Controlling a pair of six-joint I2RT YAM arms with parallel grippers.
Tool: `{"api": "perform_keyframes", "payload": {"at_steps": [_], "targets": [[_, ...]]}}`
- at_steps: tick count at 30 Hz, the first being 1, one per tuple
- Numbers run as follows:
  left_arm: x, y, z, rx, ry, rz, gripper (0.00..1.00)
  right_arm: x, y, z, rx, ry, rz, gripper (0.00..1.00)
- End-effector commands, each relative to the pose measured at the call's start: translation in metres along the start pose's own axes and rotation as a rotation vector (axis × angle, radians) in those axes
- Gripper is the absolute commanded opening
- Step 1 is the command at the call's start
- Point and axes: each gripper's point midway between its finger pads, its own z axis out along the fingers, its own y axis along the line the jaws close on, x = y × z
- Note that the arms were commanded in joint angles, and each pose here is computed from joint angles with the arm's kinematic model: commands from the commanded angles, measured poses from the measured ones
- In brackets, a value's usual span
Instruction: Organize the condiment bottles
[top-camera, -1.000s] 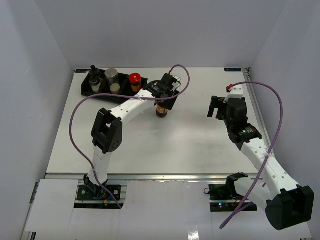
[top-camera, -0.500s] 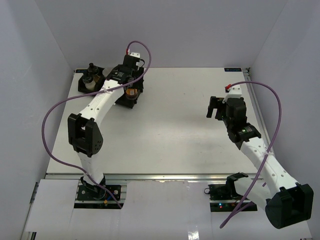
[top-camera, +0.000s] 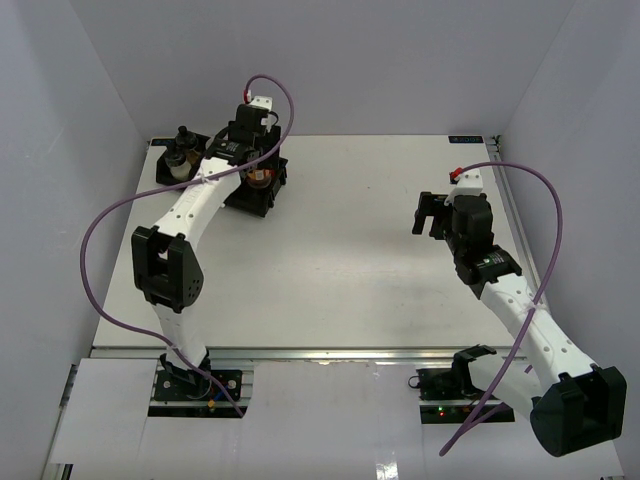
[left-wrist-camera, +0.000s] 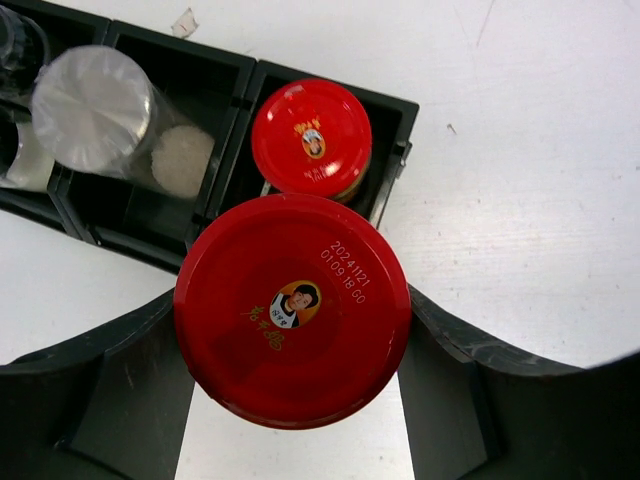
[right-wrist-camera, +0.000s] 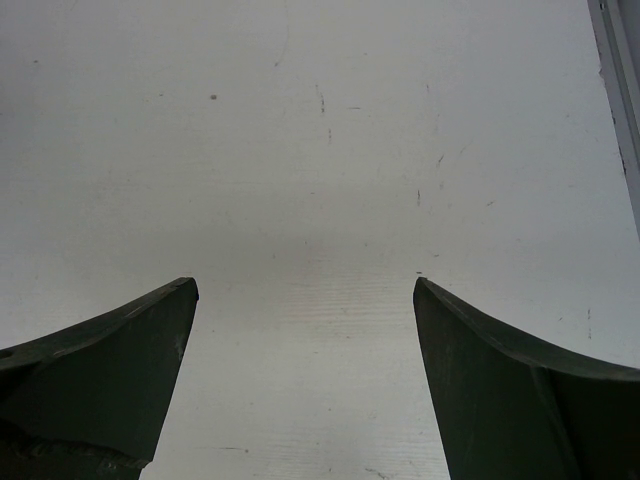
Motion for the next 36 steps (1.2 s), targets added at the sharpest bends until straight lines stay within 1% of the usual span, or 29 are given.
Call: {"api": "perform_keyframes", "payload": {"at_steps": [1, 8, 14, 28, 36], "targets": [[-0.051, 0.020, -0.003, -0.001, -0.186, -0.063, 0.00, -0.018, 0.000, -0.002, -0.003, -0.062, 0.005, 0.95], [-0.043, 0.017, 0.015, 0.001, -0.169, -0.041, 0.00, -0.017, -0.001, -0.001, 0.003, -0.063, 0.004, 0.95], [-0.028, 0.013, 0.032, 0.004, -0.164, -0.029, 0.00, -0.021, 0.000, -0.002, -0.002, -0.080, 0.006, 0.95], [-0.009, 0.008, 0.055, 0.002, -0.190, -0.032, 0.00, -0.026, 0.001, 0.000, -0.010, -0.086, 0.001, 0.95], [0.014, 0.004, 0.071, 0.001, -0.160, -0.013, 0.00, -0.027, 0.001, 0.000, -0.011, -0.086, -0.005, 0.95]]}}
